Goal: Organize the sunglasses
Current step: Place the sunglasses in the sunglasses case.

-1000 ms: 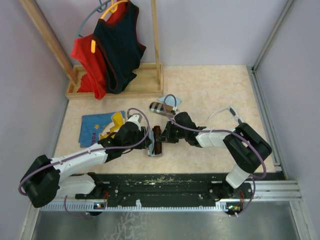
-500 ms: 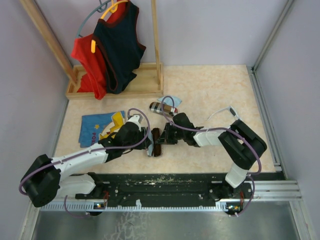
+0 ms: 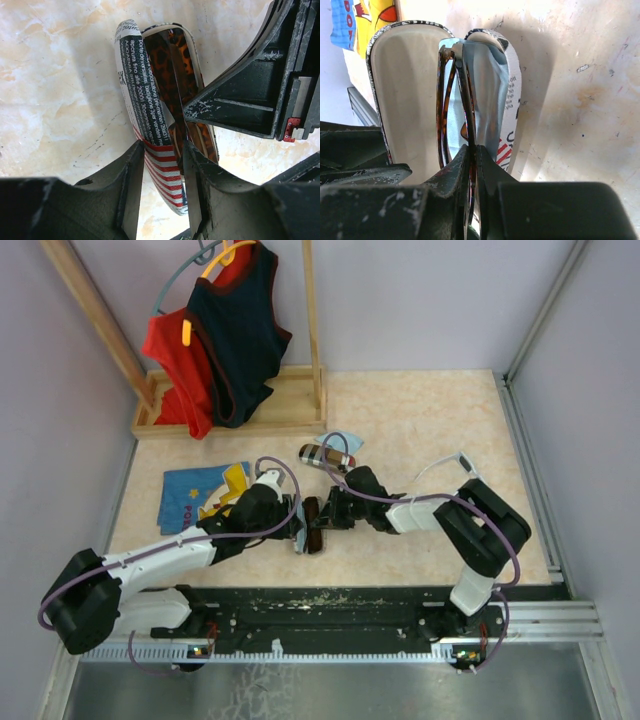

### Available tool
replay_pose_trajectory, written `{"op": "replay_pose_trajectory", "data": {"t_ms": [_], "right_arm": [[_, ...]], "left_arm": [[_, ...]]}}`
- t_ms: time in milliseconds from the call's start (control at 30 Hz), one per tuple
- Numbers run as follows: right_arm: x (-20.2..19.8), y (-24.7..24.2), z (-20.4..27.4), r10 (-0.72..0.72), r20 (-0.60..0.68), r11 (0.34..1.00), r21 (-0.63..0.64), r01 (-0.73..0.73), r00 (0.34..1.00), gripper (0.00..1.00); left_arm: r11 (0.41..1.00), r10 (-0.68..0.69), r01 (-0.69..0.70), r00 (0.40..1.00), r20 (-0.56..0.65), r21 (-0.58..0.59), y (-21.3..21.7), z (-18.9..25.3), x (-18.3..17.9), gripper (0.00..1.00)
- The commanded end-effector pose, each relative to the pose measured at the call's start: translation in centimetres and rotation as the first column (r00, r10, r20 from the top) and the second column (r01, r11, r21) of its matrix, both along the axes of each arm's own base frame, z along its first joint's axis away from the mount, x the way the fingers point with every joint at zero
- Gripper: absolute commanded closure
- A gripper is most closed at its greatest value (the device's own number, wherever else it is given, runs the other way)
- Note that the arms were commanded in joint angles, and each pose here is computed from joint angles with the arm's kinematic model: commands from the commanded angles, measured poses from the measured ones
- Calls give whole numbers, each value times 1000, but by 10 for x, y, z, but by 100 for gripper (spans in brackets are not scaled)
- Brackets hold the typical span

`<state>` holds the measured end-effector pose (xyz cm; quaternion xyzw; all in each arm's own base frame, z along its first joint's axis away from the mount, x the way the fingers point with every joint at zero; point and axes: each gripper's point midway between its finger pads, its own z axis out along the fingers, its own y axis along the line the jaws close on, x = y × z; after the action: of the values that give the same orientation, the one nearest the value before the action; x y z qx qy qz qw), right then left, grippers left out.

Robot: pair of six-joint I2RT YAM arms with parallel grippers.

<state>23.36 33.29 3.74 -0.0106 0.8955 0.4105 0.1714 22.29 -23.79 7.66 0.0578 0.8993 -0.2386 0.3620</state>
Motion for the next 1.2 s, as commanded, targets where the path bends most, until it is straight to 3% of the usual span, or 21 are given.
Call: {"op": "replay_pose_trajectory", "data": {"t_ms": [0, 167, 567, 867, 1167], "right_arm": [[13, 11, 24, -5, 75, 1000, 29, 3, 997, 91], [17, 7, 39, -17, 114, 1000, 20, 15, 993, 80], [19, -11, 59, -36, 182, 998, -49, 46, 983, 72], [23, -25, 47, -31, 206, 987, -146, 62, 978, 73], [21, -8, 53, 26, 205, 996, -85, -9, 978, 84]], "left_arm": [[1000, -3, 4, 999, 37, -18, -5, 15, 6, 57], [1000, 1, 0, 999, 41, -15, -3, 15, 6, 57], [1000, 6, -6, 999, 42, -17, -2, 15, 7, 57], [1000, 3, -3, 999, 43, -18, -3, 16, 7, 57], [1000, 0, 1, 999, 40, -19, -5, 16, 8, 57]]}}
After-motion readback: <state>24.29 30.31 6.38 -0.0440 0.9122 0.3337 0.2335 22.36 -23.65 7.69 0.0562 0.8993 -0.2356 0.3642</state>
